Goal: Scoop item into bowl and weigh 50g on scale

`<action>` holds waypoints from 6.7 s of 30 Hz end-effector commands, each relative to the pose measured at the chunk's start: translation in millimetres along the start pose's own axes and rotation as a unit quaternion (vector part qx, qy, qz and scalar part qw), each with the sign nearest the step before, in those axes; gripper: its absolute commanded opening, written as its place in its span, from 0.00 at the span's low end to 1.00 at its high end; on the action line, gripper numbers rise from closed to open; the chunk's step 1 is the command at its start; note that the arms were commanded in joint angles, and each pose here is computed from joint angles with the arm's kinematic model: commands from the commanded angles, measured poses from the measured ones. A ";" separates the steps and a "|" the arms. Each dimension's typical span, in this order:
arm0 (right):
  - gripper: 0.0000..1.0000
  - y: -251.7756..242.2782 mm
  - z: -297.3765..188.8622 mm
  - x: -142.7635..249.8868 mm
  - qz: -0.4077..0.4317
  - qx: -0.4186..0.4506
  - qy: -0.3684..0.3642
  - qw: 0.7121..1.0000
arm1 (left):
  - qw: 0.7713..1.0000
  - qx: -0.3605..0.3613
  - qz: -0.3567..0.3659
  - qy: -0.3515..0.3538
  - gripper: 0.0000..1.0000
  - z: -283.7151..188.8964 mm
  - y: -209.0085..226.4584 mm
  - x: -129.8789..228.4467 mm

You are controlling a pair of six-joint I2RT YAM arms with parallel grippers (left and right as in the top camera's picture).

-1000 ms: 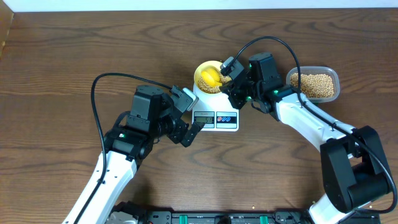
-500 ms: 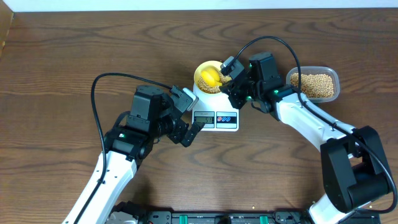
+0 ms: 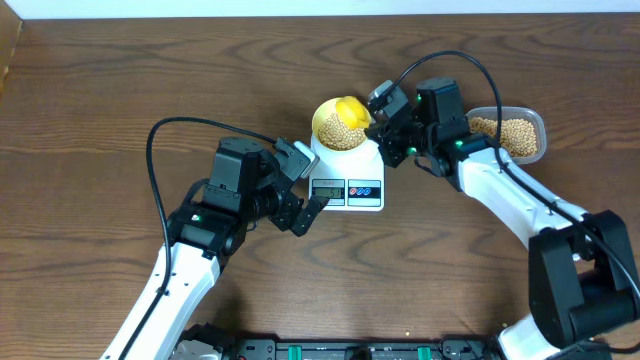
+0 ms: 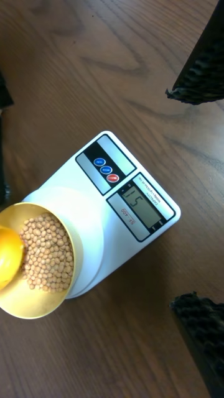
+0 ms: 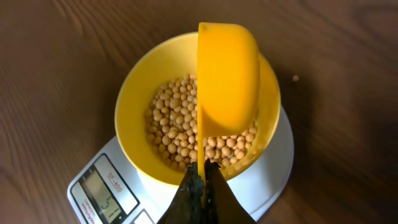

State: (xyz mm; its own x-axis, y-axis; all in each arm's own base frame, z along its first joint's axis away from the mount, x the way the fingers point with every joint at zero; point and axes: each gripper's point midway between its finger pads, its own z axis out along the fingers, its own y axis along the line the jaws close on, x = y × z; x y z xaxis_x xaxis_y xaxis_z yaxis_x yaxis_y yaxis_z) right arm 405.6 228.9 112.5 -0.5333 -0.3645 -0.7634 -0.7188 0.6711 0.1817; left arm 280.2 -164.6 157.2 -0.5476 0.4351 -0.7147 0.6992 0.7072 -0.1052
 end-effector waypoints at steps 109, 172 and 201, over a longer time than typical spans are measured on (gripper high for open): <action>0.08 12.4 -3.9 -15.4 -0.014 0.013 -0.004 1.000 | 1.000 0.006 0.005 0.007 1.00 2.7 -1.0 5.7; 0.01 24.4 0.4 -24.7 -0.131 0.007 -0.018 0.991 | 1.000 0.006 0.005 0.007 1.00 2.7 -1.0 5.7; 0.01 33.6 2.8 -20.9 -0.088 -0.007 -0.011 0.996 | 1.000 0.006 0.006 0.007 1.00 2.7 -1.0 5.7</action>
State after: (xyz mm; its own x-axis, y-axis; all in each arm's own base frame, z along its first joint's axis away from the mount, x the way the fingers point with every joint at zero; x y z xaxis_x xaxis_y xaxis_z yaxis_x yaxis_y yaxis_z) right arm 390.5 258.9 114.3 -0.3829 -0.5038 -0.7743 -0.8181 0.5743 0.0309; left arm 280.2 -164.7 157.3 -0.5473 0.4350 -0.7150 0.6994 0.7070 -0.1053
